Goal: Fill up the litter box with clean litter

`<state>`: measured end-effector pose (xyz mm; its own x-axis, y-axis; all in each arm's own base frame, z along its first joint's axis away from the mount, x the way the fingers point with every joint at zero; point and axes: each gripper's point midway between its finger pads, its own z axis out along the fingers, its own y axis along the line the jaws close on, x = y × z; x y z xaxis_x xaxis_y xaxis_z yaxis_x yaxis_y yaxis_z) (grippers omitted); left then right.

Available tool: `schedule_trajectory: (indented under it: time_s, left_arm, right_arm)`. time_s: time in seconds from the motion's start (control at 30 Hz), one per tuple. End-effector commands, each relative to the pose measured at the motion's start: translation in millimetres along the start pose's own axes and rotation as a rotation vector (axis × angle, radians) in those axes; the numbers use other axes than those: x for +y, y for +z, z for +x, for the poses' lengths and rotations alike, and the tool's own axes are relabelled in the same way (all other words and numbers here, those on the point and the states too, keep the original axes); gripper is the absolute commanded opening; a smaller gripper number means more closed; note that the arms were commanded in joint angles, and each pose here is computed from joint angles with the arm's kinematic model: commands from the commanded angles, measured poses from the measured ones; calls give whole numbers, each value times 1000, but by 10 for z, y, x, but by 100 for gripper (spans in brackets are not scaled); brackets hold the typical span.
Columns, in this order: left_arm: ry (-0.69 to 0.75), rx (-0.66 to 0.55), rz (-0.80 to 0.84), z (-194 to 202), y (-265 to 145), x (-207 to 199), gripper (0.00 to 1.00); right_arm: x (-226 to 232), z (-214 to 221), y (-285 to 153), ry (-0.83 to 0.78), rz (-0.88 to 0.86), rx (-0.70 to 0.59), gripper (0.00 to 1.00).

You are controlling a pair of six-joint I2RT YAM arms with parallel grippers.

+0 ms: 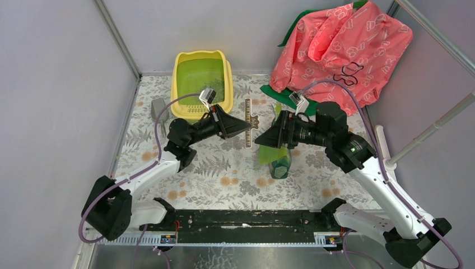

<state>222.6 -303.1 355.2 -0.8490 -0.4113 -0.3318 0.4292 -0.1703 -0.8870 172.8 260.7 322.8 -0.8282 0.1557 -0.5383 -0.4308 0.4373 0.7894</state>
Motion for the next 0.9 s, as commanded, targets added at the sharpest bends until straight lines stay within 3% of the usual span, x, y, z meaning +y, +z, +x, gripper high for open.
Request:
schedule_trajectory:
  time_s: [0.0, 0.3, 0.6, 0.87]
  left_arm:
    - [41, 73, -11, 65, -43, -184, 21]
    - [-26, 60, 24, 91, -97, -177, 21]
    - [-57, 49, 15, 108, -131, -97, 21]
    - [-69, 51, 26, 119, -138, -87, 21]
  right_arm:
    - [263, -127, -118, -80, -67, -54, 86]
    - [255, -246, 50, -27, -123, -112, 84]
    - [227, -376, 166, -16, -119, -145, 66]
    - [215, -432, 208, -11, -111, -159, 61]
